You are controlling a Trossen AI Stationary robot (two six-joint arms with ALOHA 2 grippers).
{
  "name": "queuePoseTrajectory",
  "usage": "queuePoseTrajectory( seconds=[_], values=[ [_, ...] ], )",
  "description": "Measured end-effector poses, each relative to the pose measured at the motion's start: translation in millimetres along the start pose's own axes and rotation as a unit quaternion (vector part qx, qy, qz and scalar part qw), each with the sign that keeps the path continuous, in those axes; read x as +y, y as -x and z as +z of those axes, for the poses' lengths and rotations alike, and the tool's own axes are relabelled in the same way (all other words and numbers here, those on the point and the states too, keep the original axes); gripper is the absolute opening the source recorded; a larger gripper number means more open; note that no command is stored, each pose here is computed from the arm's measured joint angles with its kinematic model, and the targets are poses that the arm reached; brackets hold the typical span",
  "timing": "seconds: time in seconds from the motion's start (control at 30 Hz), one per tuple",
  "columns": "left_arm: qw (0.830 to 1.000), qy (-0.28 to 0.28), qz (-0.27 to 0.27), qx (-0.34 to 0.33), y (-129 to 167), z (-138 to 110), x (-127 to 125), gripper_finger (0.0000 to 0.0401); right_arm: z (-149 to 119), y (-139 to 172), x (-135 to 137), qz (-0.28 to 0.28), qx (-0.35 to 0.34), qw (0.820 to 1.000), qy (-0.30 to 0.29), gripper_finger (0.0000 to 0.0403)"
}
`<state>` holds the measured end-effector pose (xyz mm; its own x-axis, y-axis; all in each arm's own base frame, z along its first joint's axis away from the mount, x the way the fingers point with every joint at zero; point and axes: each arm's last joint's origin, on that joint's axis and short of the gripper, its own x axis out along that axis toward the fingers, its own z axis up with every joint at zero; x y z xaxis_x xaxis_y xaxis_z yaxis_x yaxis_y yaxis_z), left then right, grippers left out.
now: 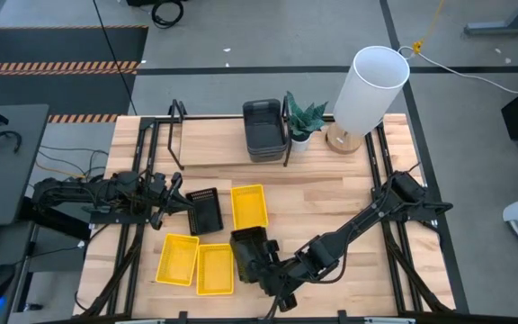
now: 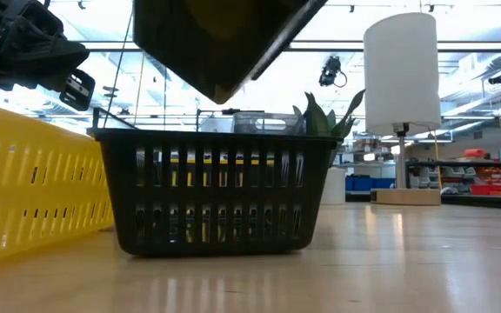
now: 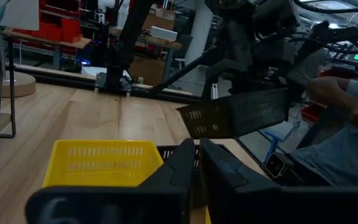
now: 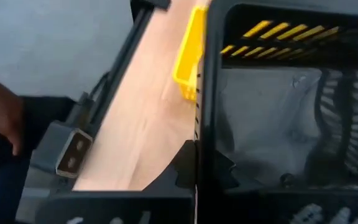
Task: Stack baskets on shelf by color
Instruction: Stack the bottom right black bin on top of the bottom left black bin
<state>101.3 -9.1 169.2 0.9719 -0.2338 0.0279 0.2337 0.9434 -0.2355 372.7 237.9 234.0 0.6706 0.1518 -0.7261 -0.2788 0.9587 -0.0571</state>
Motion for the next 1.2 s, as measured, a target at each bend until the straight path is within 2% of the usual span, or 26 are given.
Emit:
queuePoseTrajectory(
  seconds=[0.2,0.57,1.0,1.2],
  values=[
    [1.000,0.000,0.000,0.000,0,0,0,0.0031,-6,-7,2,-0.032,-0.032,0.999,0.009,0.0005],
    [1.000,0.000,0.000,0.000,0,0,0,0.0039,-30,-21,-1,-0.070,-0.032,0.997,-0.001,0.0005],
    [1.000,0.000,0.000,0.000,0,0,0,0.0031,-37,-23,5,-0.063,-0.037,0.997,0.003,0.0005],
    [1.000,0.000,0.000,0.000,0,0,0,0.0038,-46,-40,10,-0.066,-0.022,0.997,0.022,0.0005]
  ],
)
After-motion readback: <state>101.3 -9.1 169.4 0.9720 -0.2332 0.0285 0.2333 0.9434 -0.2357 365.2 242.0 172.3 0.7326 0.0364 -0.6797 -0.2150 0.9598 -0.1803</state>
